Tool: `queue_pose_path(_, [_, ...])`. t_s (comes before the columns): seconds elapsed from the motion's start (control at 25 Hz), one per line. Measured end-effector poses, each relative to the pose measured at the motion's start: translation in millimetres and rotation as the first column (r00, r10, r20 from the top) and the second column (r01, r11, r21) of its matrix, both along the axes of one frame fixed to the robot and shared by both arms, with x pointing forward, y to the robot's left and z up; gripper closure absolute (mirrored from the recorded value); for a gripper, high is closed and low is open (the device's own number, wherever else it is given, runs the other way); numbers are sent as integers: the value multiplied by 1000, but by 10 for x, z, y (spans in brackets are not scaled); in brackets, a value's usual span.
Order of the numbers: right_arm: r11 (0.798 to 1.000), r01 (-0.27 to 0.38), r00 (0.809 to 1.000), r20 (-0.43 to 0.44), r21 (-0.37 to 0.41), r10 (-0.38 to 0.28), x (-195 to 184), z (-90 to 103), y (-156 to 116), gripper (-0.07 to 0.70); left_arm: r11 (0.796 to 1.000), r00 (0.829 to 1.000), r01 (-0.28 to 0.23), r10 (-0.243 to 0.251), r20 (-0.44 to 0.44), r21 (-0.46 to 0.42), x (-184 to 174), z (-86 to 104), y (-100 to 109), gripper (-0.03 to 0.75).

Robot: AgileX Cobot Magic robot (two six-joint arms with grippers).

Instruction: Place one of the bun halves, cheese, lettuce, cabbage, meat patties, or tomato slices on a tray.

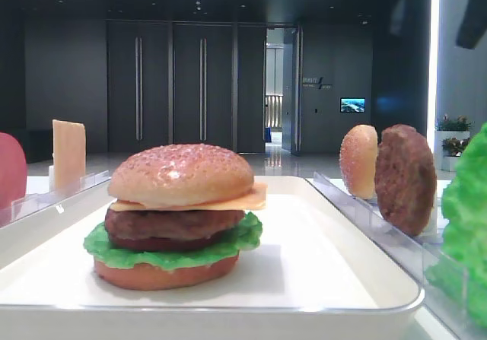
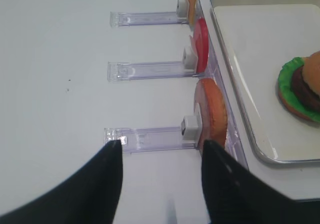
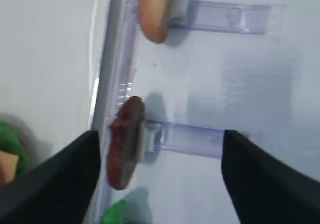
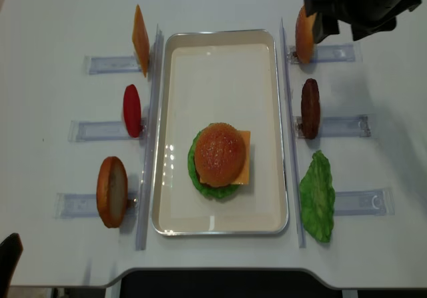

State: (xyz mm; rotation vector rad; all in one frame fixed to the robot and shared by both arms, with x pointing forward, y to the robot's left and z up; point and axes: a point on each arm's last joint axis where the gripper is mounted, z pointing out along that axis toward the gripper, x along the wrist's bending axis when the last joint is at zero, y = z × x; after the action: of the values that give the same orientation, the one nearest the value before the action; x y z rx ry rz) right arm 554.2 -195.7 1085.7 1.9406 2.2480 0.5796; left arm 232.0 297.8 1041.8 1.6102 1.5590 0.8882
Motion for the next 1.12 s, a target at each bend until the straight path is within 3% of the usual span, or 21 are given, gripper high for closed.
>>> queue_pose_path(0.28, [993,108,992,-63,-53,-111,78,-26,-719,144,1000,1000,0,0,0,-1,0,0,-1,324])
queue_pose_path(0.48, [987,143,981,-121,-75,-152,36,-42,-1015,144,1000,1000,1,-1,0,-1,0,0,-1,324])
queue_pose_path(0.8, [986,144,981,-121,-79,-153,-58,-25,-1074,144,1000,1000,1,-1,0,-2,0,0,-2,324])
queue_pose_path(1.12, [987,138,984,-103,-78,-146,-811,25,-1037,144,1000,1000,2,-2,0,-3,0,0,-3,324])
